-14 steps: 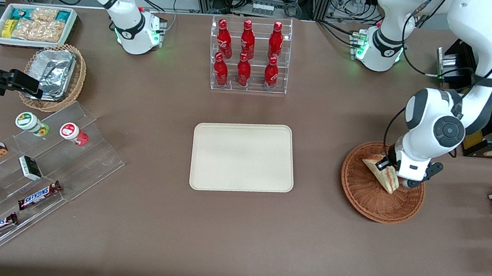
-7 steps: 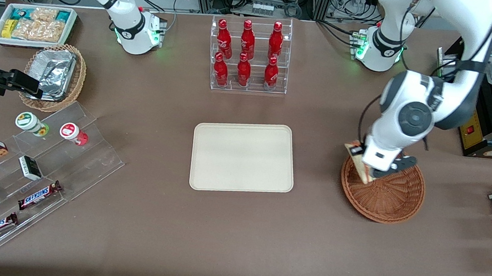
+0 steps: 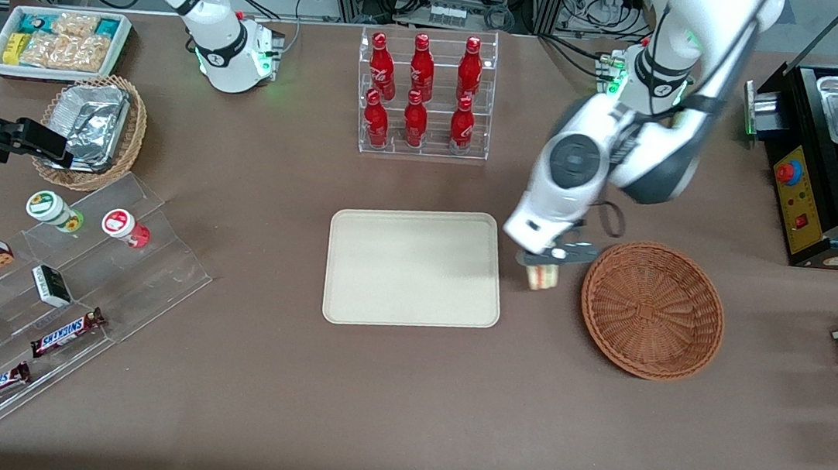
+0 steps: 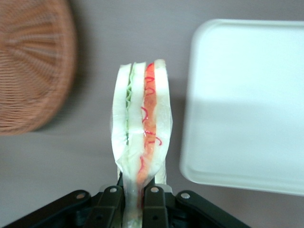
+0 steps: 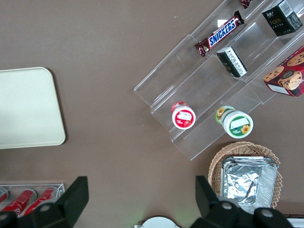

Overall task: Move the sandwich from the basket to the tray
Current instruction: 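Lift the sandwich out of the basket and carry it toward the tray, then lower the held sandwich onto the cream tray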

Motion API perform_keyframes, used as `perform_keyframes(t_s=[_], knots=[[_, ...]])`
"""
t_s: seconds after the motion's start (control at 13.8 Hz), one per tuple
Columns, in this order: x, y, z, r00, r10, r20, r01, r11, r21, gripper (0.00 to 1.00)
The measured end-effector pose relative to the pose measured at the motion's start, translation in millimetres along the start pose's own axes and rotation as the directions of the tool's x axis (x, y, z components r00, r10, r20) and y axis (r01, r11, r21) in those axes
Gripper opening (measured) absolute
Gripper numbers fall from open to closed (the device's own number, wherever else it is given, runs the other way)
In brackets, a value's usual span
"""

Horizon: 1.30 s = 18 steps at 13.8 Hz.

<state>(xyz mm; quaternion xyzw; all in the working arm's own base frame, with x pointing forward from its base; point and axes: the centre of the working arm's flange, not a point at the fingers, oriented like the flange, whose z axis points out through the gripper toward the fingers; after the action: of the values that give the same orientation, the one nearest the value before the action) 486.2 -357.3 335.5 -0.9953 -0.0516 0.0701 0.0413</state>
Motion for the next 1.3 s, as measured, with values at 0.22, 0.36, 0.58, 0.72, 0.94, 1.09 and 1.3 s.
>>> perform_keyframes(t_s=[0.22, 0.36, 0.58, 0.72, 0.94, 1.09, 1.3], knots=[[-4, 67, 3, 0.999, 0.042, 0.023, -0.041, 0.997, -0.063, 0.15], [-3, 104, 7, 0.998, 0.043, 0.035, -0.041, 0.997, -0.061, 0.15], [4, 144, 11, 0.998, 0.052, 0.039, -0.049, 0.996, -0.068, 0.15], [13, 157, 18, 0.998, 0.047, 0.033, -0.044, 0.996, -0.081, 0.15], [26, 170, 32, 0.999, 0.032, 0.033, -0.029, 0.995, -0.091, 0.15], [29, 175, 41, 0.999, 0.023, 0.036, -0.019, 0.996, -0.091, 0.15], [31, 178, 49, 0.999, -0.002, 0.04, 0.005, 0.996, -0.09, 0.15]])
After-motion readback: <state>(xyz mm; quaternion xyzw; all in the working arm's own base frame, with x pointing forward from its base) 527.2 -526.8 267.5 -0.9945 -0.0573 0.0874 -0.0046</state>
